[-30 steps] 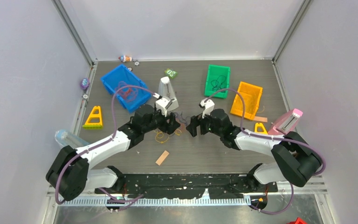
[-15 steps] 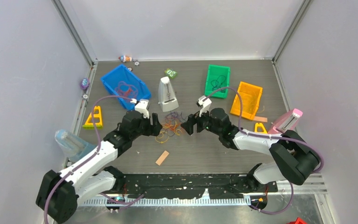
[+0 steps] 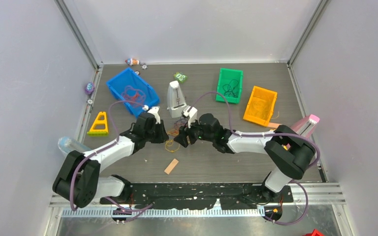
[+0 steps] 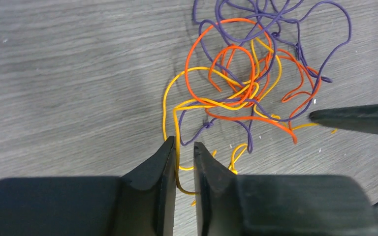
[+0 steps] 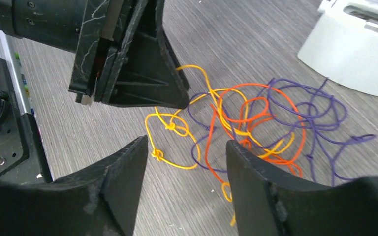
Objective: Untangle the cables
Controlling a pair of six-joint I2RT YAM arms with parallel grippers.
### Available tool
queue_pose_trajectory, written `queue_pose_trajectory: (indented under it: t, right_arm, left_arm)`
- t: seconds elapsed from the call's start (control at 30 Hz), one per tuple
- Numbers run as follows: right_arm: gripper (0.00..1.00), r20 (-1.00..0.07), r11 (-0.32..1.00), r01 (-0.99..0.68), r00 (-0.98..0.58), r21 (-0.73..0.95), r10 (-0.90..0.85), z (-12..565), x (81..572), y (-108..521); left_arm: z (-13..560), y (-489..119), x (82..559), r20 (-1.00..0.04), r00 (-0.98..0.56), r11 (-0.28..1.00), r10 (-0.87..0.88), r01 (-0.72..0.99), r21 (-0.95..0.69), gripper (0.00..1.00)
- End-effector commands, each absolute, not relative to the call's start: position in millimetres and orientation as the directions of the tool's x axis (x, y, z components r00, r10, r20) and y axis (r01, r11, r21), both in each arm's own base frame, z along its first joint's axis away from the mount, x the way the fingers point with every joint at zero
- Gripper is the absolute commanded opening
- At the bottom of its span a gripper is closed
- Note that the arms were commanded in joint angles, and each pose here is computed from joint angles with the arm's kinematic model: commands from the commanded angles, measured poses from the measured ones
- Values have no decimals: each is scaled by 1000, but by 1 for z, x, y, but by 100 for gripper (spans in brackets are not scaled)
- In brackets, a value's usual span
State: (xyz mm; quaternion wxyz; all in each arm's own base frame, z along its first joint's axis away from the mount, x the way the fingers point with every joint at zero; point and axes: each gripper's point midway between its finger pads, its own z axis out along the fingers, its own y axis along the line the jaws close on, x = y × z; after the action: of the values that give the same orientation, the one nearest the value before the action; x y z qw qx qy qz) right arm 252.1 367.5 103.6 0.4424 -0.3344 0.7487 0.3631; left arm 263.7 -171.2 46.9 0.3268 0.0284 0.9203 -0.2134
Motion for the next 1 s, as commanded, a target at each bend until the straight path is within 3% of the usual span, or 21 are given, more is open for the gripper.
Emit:
queue_pose_trajectory:
  t: [0.0,0.07,0.13,0.2,0.33,0.5,0.7,0.97]
  right_arm:
    - [59,-901,542,-816,-370,199,-227,100,263,381]
    - [47,-888,569,-799,-391,195,-244,94,268,382]
    - [25,-878,601,-775,-411,196,-244,90,273,381]
    - [9,-879,639,-746,-418,189,-228,91,278,375]
    - [6,-911,784,-601,-393,153,-124,105,299,337]
    - [5,-924,933,-298,-374,200,78,121,329,259]
    - [5,-868,943,57,-376,328,324,100,340,153]
    - [5,-873,929,46,-326,368,362,114,337,134]
  left_arm:
    - [82,-189,292,-690,-715,874,-113,260,-412,6]
    - [92,-189,294,-711,-697,873,-92,288,-394,0]
    - [103,-185,291,-729,-679,876,-85,298,-379,0]
    - [117,-178,288,-758,-647,882,-86,304,-359,0]
    - [145,-156,284,-810,-578,916,-96,268,-300,0]
    - [184,-126,282,-864,-484,949,-136,185,-254,0]
    - [229,-87,286,-902,-389,969,-185,79,-233,0]
    - [294,-63,297,-938,-291,979,-189,22,-204,0]
